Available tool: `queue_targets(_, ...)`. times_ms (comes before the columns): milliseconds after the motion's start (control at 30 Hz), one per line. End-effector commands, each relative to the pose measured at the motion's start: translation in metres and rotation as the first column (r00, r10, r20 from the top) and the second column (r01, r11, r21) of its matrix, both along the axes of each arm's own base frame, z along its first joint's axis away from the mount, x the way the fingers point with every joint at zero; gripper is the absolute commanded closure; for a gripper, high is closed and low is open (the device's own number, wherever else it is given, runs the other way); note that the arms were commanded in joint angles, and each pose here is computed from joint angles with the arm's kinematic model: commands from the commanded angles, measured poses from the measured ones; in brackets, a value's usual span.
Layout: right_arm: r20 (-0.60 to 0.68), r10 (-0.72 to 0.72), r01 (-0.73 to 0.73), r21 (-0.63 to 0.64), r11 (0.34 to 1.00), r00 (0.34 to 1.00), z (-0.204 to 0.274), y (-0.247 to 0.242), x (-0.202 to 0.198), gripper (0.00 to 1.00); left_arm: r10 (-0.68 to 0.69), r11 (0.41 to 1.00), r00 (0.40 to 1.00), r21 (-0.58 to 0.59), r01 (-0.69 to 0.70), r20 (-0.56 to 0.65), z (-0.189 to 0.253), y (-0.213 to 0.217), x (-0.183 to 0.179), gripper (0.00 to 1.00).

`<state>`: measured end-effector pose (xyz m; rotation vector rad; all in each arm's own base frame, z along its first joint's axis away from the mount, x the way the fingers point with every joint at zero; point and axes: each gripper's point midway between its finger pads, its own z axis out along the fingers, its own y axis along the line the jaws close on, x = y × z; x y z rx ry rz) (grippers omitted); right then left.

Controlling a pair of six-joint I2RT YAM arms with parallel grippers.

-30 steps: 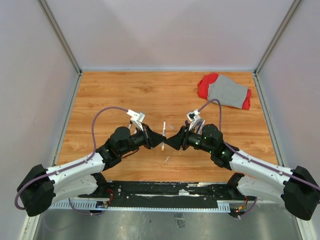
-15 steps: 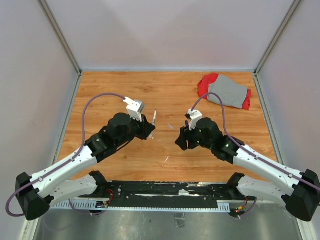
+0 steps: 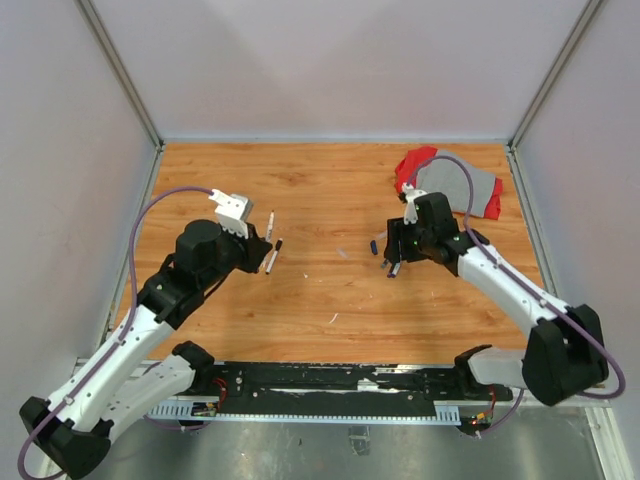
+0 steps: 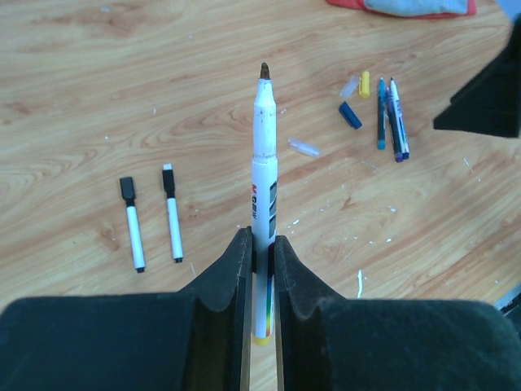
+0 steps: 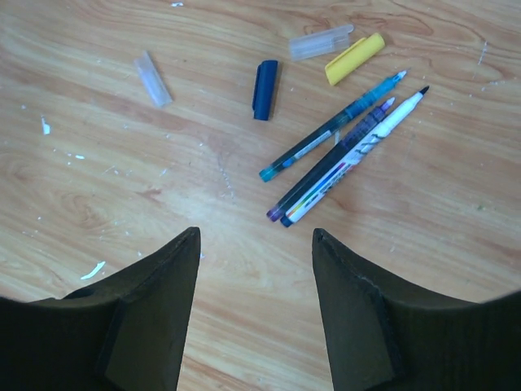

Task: Insert the pens into the pen caps
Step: Pick up the pen cap from the center of the board.

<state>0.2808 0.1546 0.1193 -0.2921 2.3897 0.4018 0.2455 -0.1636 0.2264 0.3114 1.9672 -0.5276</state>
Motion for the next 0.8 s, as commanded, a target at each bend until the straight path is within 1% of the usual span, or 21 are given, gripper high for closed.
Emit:
queue_targets(0,-0.061,0.079,-0.08,-0.018,0.997,0.995,-0.007,-0.003,0.022,0.42,-0.029,0.999,0.999,0.033,0.027,0.038,-0.002,0.007,-0.01,0.99)
queue_targets(100,-0.104,0.128,-0.13,-0.017,0.991,0.986,-0.013,-0.006,0.04,0.4,-0.019,0.999,0.999,0.037,0.017,0.04,-0.002,0.01,-0.01,0.99)
queue_targets(267,-0.128,0.205,-0.212,-0.048,0.976,0.97,-0.022,-0.011,0.068,0.4,-0.034,0.998,0.999,0.044,0.033,0.023,-0.008,0.007,-0.011,1.0)
queue_targets(467,-0.196,0.291,-0.317,-0.118,0.941,0.936,-0.038,-0.015,0.084,0.4,-0.033,0.998,0.999,0.058,0.033,0.008,-0.013,0.007,-0.008,1.0)
queue_targets(533,-0.202,0.3,-0.334,-0.157,0.929,0.932,-0.042,-0.02,0.092,0.4,-0.035,0.998,0.999,0.062,0.034,0.004,-0.015,0.006,-0.008,1.0)
queue_targets(667,-0.211,0.371,-0.411,-0.198,0.89,0.904,-0.047,-0.022,0.1,0.38,-0.03,0.997,1.0,0.065,0.029,0.006,-0.016,0.007,-0.007,0.99)
queue_targets(767,-0.229,0.397,-0.446,-0.232,0.864,0.889,-0.051,-0.027,0.104,0.36,-0.024,0.997,1.0,0.067,0.023,0.008,-0.016,0.008,-0.007,1.0)
